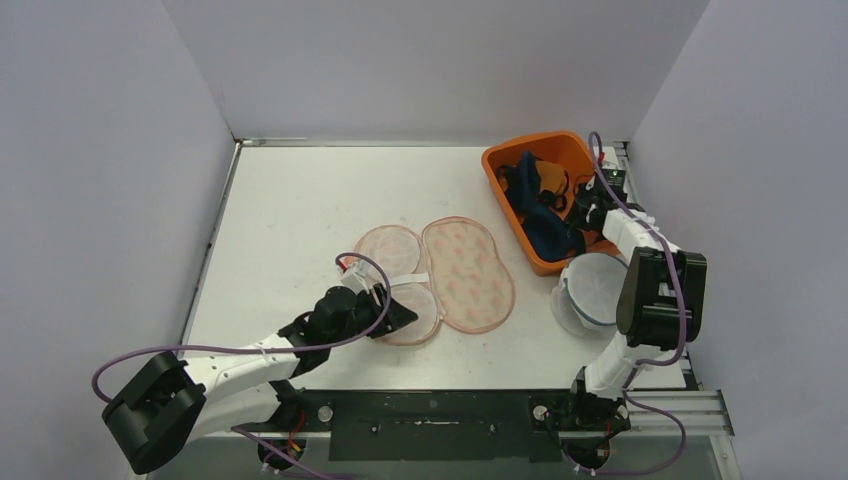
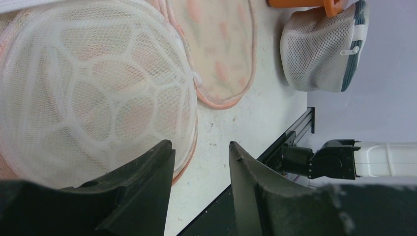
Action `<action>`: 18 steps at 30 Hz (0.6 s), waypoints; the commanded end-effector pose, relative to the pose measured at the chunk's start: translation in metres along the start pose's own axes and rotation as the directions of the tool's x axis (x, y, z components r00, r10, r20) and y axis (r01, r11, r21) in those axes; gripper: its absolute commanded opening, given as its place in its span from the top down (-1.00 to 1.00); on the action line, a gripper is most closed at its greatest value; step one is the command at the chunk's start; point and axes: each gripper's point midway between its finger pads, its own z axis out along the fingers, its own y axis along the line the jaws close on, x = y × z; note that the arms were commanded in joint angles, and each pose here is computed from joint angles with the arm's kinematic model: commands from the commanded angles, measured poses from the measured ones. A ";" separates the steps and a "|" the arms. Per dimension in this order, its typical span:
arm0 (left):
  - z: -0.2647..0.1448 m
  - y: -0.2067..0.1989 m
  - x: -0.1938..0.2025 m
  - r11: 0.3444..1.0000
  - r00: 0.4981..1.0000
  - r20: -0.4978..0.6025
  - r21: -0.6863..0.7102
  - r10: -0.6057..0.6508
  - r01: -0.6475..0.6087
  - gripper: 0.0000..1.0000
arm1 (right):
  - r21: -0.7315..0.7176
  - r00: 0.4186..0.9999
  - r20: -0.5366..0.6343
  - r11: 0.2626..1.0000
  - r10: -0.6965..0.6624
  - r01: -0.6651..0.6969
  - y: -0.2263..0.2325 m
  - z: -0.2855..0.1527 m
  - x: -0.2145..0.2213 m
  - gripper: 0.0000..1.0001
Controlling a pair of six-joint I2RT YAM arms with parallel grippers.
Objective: Unzip the laundry bag and remove the bra
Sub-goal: Adjust the bra in the bin.
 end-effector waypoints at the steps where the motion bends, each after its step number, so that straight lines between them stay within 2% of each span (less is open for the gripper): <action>1: -0.001 -0.010 -0.003 0.999 1.000 0.012 0.051 0.007 -0.008 0.15 | 0.010 0.977 0.214 1.000 0.019 -0.022 0.009 -0.048 -0.052 0.69; 4: -0.002 -0.009 -0.003 0.999 1.000 0.016 0.048 0.005 -0.006 0.14 | -0.046 0.940 0.339 0.997 -0.038 0.058 0.045 -0.078 -0.081 -0.04; 5: -0.003 -0.009 -0.003 0.999 1.000 0.019 0.046 0.006 -0.006 0.14 | -0.065 0.928 0.367 0.994 -0.063 0.094 0.059 -0.086 -0.087 -0.18; 7: -0.003 -0.010 -0.004 0.999 1.000 0.022 0.045 0.006 -0.007 0.14 | -0.114 0.905 0.411 0.978 -0.113 0.174 0.088 -0.098 -0.094 -0.34; 9: -0.002 -0.011 -0.005 0.999 1.000 0.023 0.043 0.006 -0.007 0.14 | -0.165 0.887 0.437 0.957 -0.146 0.239 0.112 -0.103 -0.096 -0.42; 12: 0.000 -0.009 -0.003 0.999 1.000 0.013 0.035 0.003 -0.003 0.14 | -0.188 0.886 0.422 0.937 -0.195 0.295 0.128 -0.093 -0.093 -0.43; 18: 0.001 -0.007 -0.004 1.000 1.000 0.019 0.019 0.003 -0.003 0.15 | -0.155 0.887 0.375 0.925 -0.269 0.346 0.126 -0.059 -0.088 -0.31</action>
